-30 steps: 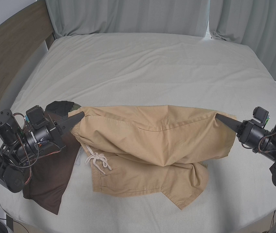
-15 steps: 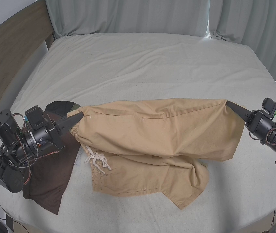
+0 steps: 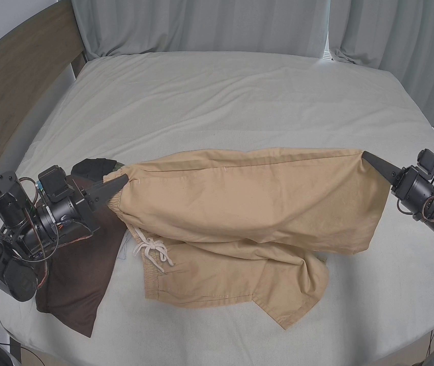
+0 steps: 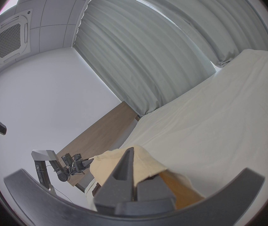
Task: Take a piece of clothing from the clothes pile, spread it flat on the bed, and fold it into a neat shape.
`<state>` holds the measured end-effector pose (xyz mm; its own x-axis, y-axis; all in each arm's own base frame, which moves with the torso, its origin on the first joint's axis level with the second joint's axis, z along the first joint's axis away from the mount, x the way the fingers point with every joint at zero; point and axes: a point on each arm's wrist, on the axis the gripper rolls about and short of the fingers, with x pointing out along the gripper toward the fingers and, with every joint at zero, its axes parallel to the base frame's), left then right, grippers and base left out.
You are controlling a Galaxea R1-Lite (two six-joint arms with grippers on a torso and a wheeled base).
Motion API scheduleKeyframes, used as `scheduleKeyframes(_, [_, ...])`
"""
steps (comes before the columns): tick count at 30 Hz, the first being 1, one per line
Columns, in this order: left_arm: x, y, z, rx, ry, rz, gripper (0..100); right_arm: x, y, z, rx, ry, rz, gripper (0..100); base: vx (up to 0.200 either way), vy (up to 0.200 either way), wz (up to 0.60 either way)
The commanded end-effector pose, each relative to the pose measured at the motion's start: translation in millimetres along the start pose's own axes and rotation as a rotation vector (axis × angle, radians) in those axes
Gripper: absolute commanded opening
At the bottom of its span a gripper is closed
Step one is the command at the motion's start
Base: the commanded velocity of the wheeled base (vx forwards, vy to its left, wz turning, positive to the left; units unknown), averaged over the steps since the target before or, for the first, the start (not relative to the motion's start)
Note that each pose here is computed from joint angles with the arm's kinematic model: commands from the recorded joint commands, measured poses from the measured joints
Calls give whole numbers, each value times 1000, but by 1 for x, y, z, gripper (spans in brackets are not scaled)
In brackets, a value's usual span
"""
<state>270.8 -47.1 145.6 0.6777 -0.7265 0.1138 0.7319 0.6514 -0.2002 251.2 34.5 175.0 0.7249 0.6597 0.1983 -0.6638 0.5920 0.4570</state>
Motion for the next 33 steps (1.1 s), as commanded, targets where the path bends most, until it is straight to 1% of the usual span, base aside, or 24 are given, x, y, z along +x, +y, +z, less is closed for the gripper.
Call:
scheduleKeyframes(1, [0,2,0,-1,0,5,0,-1,-4,2,-5,-7,-10,0,0,0,0])
scheduleKeyframes(5, [-3,7,1,0,-3,26,0,-2,-5,3,-6,-11,-16,0,0,0,0])
scheduleKeyframes(12, [-4,7,2,5,-9,29,0,-2,-5,4,-7,-13,-19,0,0,0,0])
scheduleKeyframes(16, [-7,11,4,8,-13,47,0,-2,-5,4,-7,-13,-19,0,0,0,0])
scheduleKeyframes(28, [-7,8,5,9,-16,41,0,-1,-6,0,-8,-1,-17,0,0,0,0])
scheduleKeyframes(31, [-8,7,4,13,-13,49,0,2,-11,-5,-11,15,-26,0,0,0,0])
scheduleKeyframes(33, [-8,5,6,37,-23,57,0,4,-15,-7,-20,24,-36,0,0,0,0])
